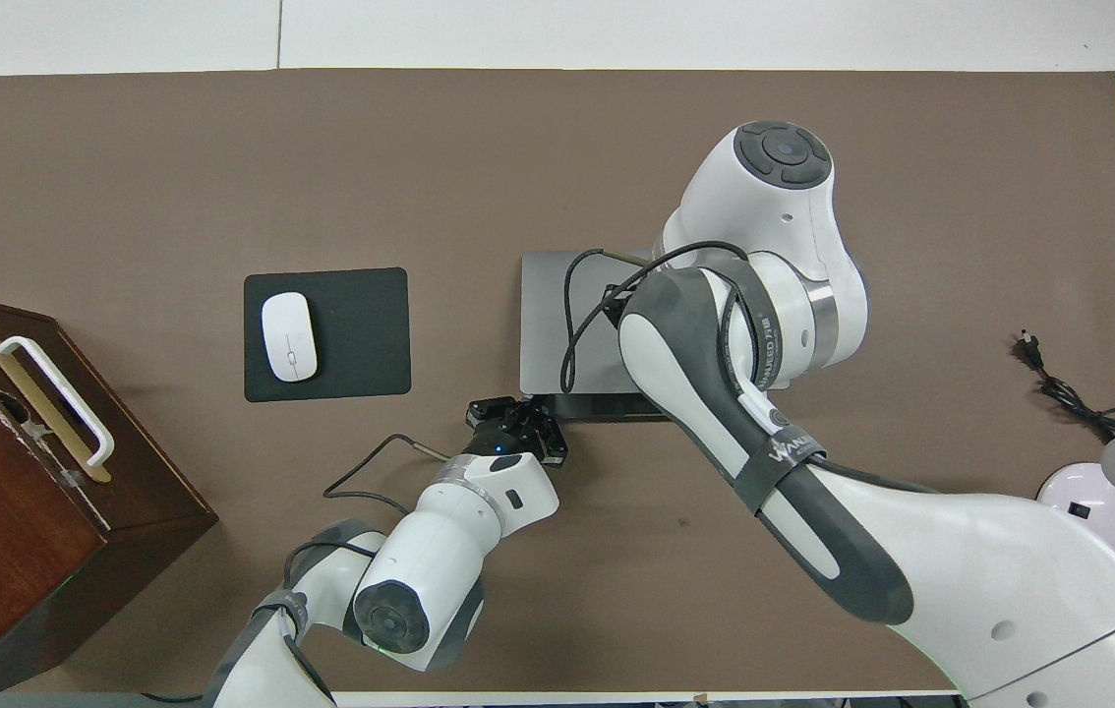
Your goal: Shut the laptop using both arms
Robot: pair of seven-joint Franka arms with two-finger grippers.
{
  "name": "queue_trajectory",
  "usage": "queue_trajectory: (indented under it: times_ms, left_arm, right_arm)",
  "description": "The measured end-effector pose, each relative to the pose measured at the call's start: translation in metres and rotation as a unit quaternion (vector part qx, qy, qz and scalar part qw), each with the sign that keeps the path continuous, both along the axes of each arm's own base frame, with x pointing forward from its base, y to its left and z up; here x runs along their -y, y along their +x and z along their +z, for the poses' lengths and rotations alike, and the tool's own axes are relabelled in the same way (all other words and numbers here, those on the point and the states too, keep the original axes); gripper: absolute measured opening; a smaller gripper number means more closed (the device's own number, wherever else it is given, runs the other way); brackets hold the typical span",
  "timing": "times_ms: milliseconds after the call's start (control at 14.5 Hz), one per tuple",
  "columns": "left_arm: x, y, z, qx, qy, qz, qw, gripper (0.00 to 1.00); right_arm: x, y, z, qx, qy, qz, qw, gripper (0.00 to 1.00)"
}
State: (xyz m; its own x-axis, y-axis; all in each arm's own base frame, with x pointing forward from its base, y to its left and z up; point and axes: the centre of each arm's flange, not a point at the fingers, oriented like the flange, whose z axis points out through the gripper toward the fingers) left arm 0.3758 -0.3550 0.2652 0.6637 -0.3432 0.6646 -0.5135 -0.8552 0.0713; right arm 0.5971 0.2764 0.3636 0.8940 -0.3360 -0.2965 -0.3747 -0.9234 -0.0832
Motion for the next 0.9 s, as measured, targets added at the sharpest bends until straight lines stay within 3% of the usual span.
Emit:
queue_trajectory:
  times_ms: [415, 898]
  left_arm:
    - [0.0, 0.0, 0.0, 0.0, 0.0, 0.0, 1.0, 0.01]
    - [0.0, -0.0001, -0.0001, 0.002, 0.003, -0.004, 1.0, 0.01]
  right_arm:
    - [0.0041, -0.0103, -0.0067, -0.011, -0.005, 0.0, 1.0, 0.01]
    - [0.0093, -0.0082, -0.0049, -0.008, -0.005, -0.004, 1.0, 0.01]
